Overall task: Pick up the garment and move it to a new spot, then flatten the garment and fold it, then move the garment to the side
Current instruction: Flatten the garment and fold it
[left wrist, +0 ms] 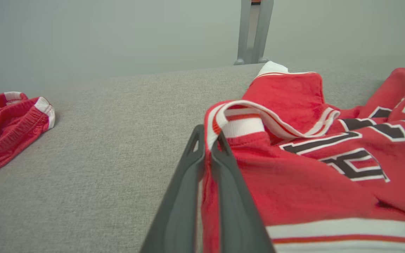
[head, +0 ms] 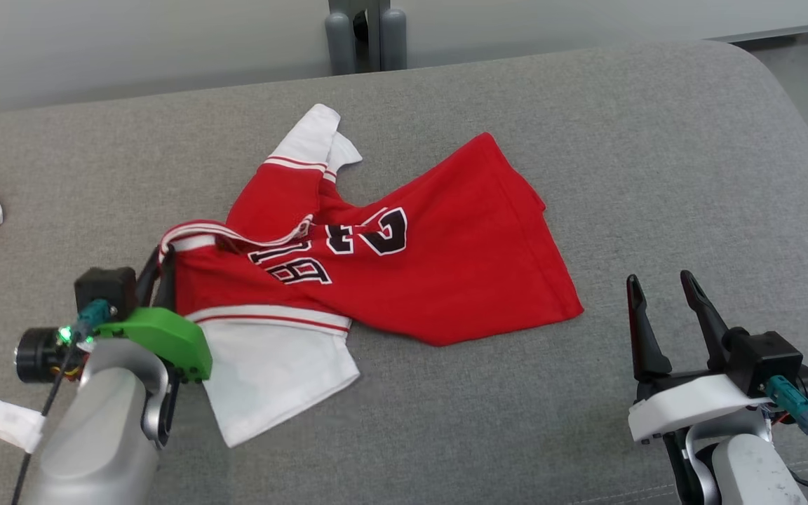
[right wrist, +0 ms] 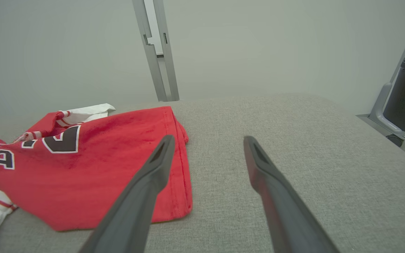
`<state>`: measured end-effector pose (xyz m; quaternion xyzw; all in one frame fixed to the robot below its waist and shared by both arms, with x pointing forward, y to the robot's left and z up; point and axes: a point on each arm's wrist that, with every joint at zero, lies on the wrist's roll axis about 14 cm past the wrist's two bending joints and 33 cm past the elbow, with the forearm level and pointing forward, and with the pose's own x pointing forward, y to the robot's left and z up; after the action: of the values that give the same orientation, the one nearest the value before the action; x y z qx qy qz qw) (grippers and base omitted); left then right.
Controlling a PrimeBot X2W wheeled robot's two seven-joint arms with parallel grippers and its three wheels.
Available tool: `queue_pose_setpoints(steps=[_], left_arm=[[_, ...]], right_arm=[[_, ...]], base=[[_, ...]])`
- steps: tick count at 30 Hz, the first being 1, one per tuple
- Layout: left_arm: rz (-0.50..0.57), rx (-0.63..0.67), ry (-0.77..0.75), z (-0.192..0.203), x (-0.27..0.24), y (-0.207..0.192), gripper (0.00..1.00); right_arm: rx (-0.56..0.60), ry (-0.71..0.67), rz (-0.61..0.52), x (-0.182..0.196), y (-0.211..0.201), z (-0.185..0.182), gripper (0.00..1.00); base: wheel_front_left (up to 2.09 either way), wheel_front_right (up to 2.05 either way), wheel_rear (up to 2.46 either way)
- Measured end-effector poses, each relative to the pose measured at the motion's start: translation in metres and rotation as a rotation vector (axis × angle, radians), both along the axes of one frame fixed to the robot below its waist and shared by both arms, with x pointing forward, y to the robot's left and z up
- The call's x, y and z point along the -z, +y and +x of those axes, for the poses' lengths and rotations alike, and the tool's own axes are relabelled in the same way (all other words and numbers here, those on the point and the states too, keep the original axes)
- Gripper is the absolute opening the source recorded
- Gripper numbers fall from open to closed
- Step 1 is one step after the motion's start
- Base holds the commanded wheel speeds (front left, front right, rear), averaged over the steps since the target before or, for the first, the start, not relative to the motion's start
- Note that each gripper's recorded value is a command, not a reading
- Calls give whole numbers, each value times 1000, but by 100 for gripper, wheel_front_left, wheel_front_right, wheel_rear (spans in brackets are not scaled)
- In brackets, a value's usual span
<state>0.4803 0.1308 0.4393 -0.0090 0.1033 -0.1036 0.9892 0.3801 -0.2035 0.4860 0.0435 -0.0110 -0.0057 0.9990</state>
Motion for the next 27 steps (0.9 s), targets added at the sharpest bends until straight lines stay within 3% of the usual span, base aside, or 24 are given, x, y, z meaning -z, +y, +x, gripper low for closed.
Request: queue_pose_setpoints(steps=[8,9,10,14,27], left_arm=[[47,11,-44,37,-14,3,0],[43,11,-60,41,-18,1,25],[32,6,-75,44,-23,0,100],[-17,0,-90,42,-26,-9,100],[-118,-60,-135,-20,-34,7,100]], right_arm=[[2,9,-12,3,-2,10,100],[4,13,-14,5,-3,10,100],[5,18,-16,6,-3,10,100],[7,21,-19,7,-4,10,100],[-20,-30,-3,-9,6,12,100]], base=[[0,0,0],[0,0,0],[0,0,0],[0,0,0],[0,0,0]])
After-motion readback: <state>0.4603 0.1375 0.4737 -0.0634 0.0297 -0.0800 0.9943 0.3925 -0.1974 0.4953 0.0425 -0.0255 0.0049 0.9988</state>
